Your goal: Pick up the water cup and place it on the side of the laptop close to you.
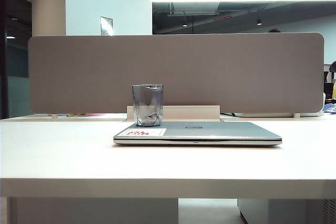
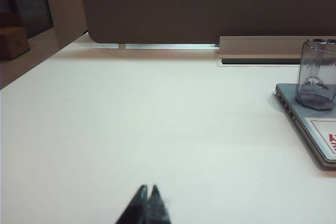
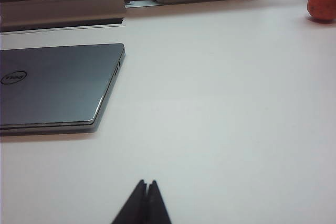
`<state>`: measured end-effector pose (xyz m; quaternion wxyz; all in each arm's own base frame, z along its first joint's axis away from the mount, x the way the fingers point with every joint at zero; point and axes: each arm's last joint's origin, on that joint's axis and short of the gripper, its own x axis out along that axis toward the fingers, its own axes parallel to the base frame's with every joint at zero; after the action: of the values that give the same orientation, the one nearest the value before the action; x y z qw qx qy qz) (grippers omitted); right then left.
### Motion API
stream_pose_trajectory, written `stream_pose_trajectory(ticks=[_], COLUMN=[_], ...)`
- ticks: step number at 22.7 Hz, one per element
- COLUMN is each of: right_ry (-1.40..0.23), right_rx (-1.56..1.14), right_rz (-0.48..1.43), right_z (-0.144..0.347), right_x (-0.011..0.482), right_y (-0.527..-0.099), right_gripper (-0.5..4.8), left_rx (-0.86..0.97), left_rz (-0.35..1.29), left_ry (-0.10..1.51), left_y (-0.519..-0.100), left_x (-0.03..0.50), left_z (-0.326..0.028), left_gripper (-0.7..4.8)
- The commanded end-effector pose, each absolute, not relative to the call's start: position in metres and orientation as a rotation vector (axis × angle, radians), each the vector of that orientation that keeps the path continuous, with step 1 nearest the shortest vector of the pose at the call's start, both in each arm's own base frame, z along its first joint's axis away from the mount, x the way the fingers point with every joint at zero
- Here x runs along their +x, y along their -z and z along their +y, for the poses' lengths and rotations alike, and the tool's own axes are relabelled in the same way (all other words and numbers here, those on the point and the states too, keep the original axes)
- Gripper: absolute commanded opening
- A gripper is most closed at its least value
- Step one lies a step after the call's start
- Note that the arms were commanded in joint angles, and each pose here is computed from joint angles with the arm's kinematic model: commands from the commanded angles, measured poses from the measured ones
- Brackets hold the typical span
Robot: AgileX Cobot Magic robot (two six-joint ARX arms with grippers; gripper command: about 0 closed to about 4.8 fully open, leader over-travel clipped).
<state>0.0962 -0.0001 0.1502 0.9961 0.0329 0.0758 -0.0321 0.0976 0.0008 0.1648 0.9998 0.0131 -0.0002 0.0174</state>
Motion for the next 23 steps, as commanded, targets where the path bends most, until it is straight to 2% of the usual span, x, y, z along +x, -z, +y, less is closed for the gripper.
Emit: stream_pose_trajectory(ticks=[1,19,23], right_ry=[0.066,0.062,-0.044], right_rx=[0.062,0.077,0.102], right_rz=[0.15,0.149,0.128], right_z=[-0.0002,0.0,0.0031], right_x=[0.0964,0.0965,0.0968], right_y=[-0.149,-0.149,-0.1515], right_gripper=[-0.08,-0.08,-0.08], left_rx=[0.026,0.026,0.026], left_rz=[-0.01,-0.013,-0.013], left_ry=[-0.037,-0.039,-0.035], left_y=[-0.1665,-0.1667,-0.1668], left_x=[0.0974,0.0975,0.0974], left_z=[0.0007,0.0008,0.0007], left_gripper=[-0.06,-0.06,-0.06])
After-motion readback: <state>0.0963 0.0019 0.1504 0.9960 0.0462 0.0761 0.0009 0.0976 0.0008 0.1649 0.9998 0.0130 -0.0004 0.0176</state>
